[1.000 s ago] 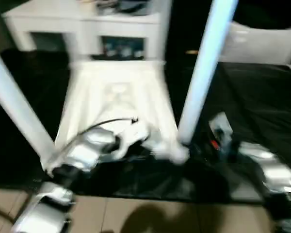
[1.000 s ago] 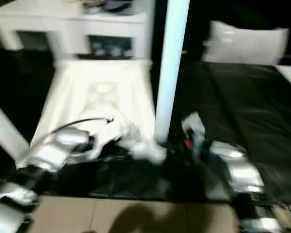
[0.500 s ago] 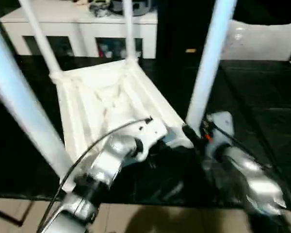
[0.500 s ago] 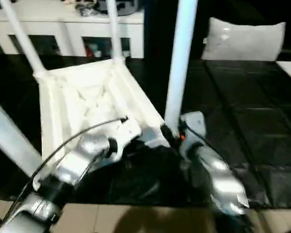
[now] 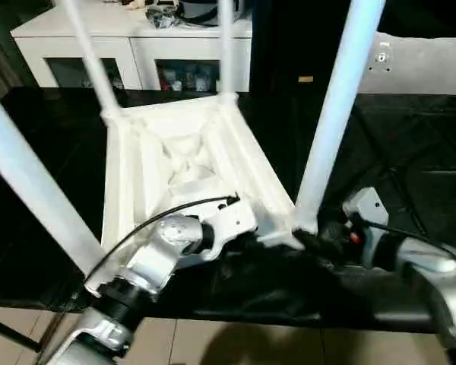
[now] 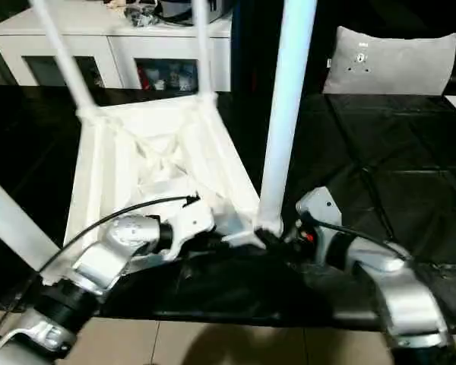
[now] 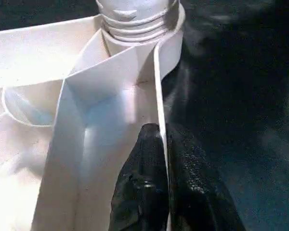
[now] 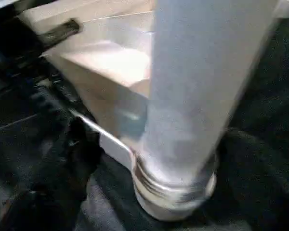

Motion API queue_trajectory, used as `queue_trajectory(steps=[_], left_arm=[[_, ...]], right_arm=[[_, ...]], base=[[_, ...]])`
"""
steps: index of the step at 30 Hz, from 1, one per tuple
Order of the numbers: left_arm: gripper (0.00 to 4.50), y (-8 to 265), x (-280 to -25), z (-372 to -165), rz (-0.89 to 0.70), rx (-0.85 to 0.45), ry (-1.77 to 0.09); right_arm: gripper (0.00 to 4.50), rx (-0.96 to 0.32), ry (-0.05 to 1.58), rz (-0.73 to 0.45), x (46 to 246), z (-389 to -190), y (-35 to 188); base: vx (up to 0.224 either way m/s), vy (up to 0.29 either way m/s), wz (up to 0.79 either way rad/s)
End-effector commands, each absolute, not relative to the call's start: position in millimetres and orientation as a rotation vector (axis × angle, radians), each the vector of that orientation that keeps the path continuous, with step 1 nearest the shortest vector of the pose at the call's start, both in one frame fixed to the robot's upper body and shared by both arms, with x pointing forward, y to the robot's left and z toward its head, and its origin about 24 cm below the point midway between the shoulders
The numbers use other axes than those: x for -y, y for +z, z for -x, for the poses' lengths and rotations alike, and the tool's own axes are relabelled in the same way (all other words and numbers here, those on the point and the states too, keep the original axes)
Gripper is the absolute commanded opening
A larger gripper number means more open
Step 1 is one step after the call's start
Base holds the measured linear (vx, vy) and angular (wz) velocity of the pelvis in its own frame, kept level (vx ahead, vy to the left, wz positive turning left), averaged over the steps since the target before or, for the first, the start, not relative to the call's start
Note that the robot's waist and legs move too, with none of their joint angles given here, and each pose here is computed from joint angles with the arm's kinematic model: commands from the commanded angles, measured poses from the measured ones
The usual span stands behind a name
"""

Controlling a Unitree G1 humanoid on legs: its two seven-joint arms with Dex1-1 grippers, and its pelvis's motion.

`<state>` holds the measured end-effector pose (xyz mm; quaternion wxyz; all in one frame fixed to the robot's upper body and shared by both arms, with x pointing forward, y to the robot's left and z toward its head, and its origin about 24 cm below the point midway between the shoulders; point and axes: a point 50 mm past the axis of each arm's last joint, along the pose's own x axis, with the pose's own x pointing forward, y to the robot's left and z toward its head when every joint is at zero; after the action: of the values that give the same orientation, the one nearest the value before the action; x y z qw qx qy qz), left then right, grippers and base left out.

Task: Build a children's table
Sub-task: Rotate leg to tighten

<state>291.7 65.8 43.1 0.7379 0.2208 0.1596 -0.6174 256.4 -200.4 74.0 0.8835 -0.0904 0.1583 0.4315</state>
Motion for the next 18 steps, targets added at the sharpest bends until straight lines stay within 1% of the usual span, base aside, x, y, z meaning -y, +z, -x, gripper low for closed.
queue_trajectory(steps=[1, 3, 4, 6, 7, 8, 10, 11, 13, 14, 15, 16, 18], left_arm=[[0.0, 38, -64, -289, -0.525, -0.37, -1.433], [0.0, 38, -68, -291, -0.539, -0.373, -1.433], [0.0, 38, -70, -291, -0.544, -0.379, -1.433], [0.0, 39, -73, -292, -0.54, -0.385, -1.441], [0.0, 42, -76, -292, -0.518, -0.386, -1.454], [0.0, 43, -78, -291, -0.508, -0.386, -1.471], [0.0, 44, -80, -291, -0.503, -0.385, -1.484], [0.0, 44, -86, -294, -0.528, -0.396, -1.497], [0.0, 43, -90, -295, -0.533, -0.404, -1.499], [0.0, 42, -96, -297, -0.556, -0.416, -1.498], [0.0, 41, -99, -297, -0.573, -0.426, -1.499], [0.0, 41, -102, -298, -0.587, -0.434, -1.502], [0.0, 42, -108, -299, -0.602, -0.443, -1.504]], right_arm=[[4.32, -0.307, 0.993, 0.199, 198.4, -259.8, 80], [4.32, -0.306, 1.047, 0.183, 198.7, -260.6, 82], [4.06, -0.314, 1.08, 0.17, 198.9, -259.9, 83], [3.98, -0.329, 1.133, 0.169, 199.6, -260.3, 83], [3.93, -0.34, 1.172, 0.169, 200.2, -262.1, 85], [3.68, -0.34, 1.176, 0.17, 201.3, -266.1, 86], [3.6, -0.338, 1.177, 0.17, 201.6, -269.6, 87], [3.55, -0.341, 1.205, 0.161, 201.3, -277.1, 88], [3.37, -0.347, 1.229, 0.151, 200.3, -279.3, 88], [3.37, -0.35, 1.275, 0.133, 196.4, -282.6, 89], [3.22, -0.35, 1.291, 0.125, 194.2, -284.6, 89], [3.22, -0.351, 1.308, 0.119, 192.0, -287.1, 88], [3.03, -0.357, 1.336, 0.106, 187.5, -291.0, 88]], base=[[0.0, 0.0, 0.0], [0.0, 0.0, 0.0], [0.0, 0.0, 0.0], [0.0, 0.0, 0.0], [0.0, 0.0, 0.0], [0.0, 0.0, 0.0], [0.0, 0.0, 0.0], [0.0, 0.0, 0.0], [0.0, 0.0, 0.0], [0.0, 0.0, 0.0], [0.0, 0.0, 0.0], [0.0, 0.0, 0.0], [0.0, 0.0, 0.0]])
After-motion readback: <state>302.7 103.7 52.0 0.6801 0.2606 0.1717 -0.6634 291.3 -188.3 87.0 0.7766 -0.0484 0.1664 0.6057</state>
